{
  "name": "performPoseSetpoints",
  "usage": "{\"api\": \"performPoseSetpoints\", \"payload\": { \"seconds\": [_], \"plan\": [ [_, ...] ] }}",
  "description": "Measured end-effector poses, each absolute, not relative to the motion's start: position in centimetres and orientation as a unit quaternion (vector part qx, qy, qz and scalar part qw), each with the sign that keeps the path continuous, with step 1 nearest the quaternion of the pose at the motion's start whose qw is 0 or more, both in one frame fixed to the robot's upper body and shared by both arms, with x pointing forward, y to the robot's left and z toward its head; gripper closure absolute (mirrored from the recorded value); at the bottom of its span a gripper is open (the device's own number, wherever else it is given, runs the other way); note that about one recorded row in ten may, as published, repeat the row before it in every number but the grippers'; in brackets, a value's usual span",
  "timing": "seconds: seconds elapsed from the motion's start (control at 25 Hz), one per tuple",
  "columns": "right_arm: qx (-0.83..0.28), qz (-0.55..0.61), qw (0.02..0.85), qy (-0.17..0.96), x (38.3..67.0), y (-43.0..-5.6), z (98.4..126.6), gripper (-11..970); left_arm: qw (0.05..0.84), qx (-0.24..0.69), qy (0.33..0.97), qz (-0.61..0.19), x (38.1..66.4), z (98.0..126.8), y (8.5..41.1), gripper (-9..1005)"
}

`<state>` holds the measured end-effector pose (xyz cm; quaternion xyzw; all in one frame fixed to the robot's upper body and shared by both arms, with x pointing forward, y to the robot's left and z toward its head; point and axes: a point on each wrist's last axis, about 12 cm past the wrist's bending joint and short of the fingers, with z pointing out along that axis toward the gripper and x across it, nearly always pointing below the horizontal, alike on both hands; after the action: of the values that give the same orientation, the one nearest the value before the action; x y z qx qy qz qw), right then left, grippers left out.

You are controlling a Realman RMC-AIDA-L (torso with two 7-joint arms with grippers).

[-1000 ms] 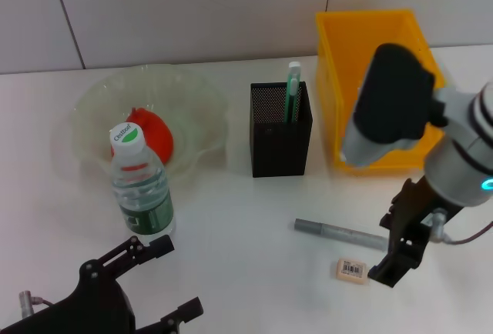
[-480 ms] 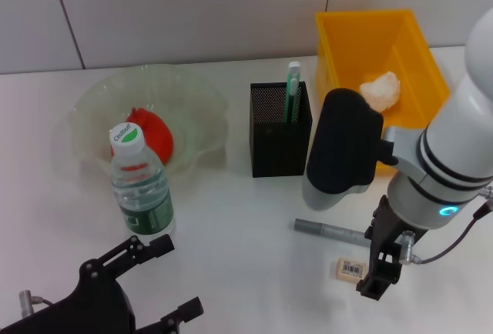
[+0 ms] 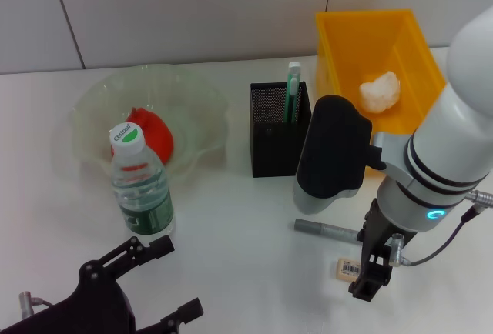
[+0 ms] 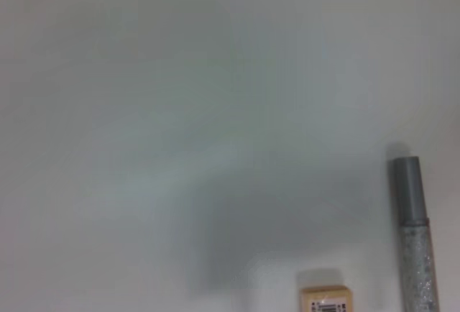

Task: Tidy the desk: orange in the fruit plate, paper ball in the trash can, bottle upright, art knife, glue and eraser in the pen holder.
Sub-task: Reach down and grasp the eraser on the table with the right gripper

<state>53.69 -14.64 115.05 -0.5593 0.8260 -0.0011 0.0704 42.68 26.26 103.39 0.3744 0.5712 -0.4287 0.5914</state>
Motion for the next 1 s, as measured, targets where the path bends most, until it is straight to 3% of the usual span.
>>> {"api": "performPoseSetpoints", "payload": {
  "seconds": [0.28,0.76,1.0],
  "plan": [
    [-0.56,-0.002,0.066,0.826,53.8,-14.4,114.9,208,0.59,0.374,0.572,-0.43,42.6,103.3,26.2,183],
    [-0.559,0.006,0.068,0.827,53.9,-14.2,114.3,507,0.58,0.385,0.573,-0.433,42.5,103.3,26.4,182],
    [-0.556,0.006,0.062,0.829,54.1,-14.3,113.9,506,0.576,0.387,0.573,-0.435,42.4,103.3,26.3,183]
  ]
}}
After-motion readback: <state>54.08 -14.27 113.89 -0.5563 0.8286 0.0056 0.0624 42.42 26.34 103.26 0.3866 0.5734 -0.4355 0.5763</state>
